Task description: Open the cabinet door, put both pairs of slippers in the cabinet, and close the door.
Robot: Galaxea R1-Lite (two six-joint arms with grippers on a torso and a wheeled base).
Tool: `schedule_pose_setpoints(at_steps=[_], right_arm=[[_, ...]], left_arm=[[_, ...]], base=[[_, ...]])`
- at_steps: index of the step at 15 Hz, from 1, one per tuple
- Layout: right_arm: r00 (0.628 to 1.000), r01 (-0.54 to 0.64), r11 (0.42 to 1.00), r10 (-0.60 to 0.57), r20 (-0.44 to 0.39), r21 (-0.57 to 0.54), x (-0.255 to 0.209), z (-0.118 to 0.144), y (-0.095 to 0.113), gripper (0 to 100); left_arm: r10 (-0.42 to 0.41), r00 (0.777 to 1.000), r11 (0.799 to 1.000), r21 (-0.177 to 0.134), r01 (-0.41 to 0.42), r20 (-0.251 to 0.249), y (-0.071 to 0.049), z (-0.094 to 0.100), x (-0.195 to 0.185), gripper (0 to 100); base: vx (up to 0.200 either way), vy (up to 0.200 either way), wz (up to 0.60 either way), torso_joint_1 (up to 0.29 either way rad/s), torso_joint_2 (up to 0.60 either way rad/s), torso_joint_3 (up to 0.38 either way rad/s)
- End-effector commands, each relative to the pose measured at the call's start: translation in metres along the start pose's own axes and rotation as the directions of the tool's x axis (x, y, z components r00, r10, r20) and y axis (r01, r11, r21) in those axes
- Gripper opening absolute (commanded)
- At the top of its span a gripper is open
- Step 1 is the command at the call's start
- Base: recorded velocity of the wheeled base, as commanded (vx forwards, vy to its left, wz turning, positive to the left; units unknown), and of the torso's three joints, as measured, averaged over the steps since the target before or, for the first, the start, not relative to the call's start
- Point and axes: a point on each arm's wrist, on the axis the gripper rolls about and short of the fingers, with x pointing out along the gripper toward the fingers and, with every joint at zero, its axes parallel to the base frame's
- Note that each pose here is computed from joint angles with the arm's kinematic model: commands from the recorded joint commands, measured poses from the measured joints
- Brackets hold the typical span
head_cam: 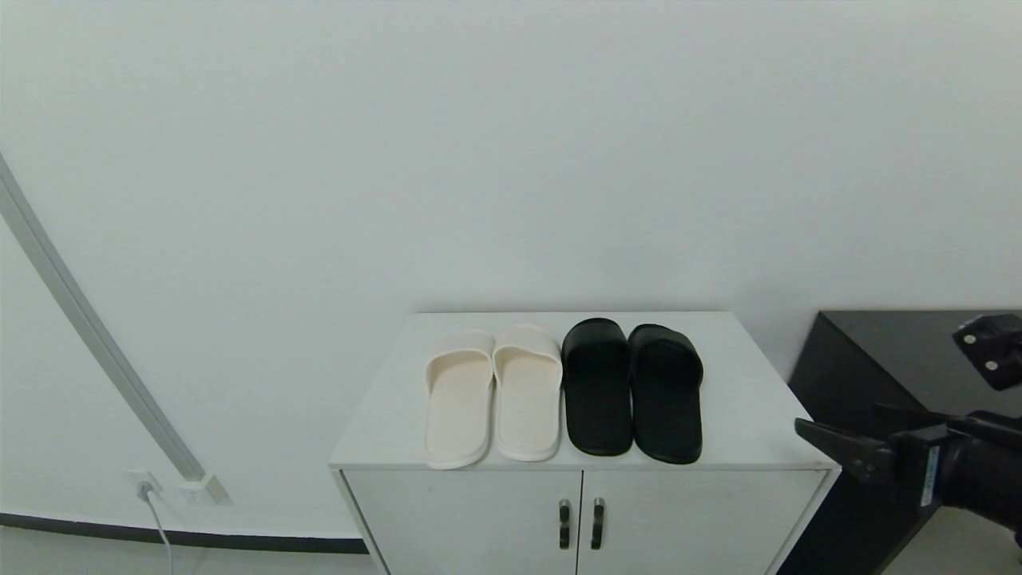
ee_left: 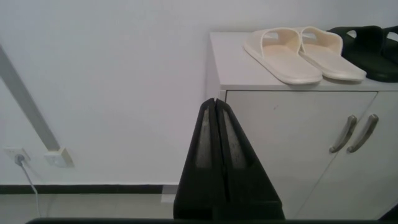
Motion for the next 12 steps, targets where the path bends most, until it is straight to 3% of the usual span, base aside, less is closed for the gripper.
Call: schedule_pose_setpoints(at_steps=[1,5,12], right_arm=[[0.998,-0.029,0.999,0.027,-0.06,-0.029,0.031,0.0,0.026,100],[0.995,-0.087,0.995,0.084,-0.057,-0.057,0.062,0.007,0.064,100],[0.999,0.031,0.998,-0.032,-0.024,-0.062,0.119,0.003,0.114,100]], left_arm=[[0.002,1.0,1.0,-0.001,-0.002,-0.001,0.0,0.0,0.0,0],[0.0,1.0,1.0,-0.001,0.0,-0.001,0.0,0.0,0.0,0],[0.0,1.0,1.0,-0.001,0.0,-0.001,0.0,0.0,0.0,0]], base=[[0.0,0.0,0.0,0.0,0.0,0.0],[0.0,0.0,0.0,0.0,0.0,0.0],[0.0,0.0,0.0,0.0,0.0,0.0]])
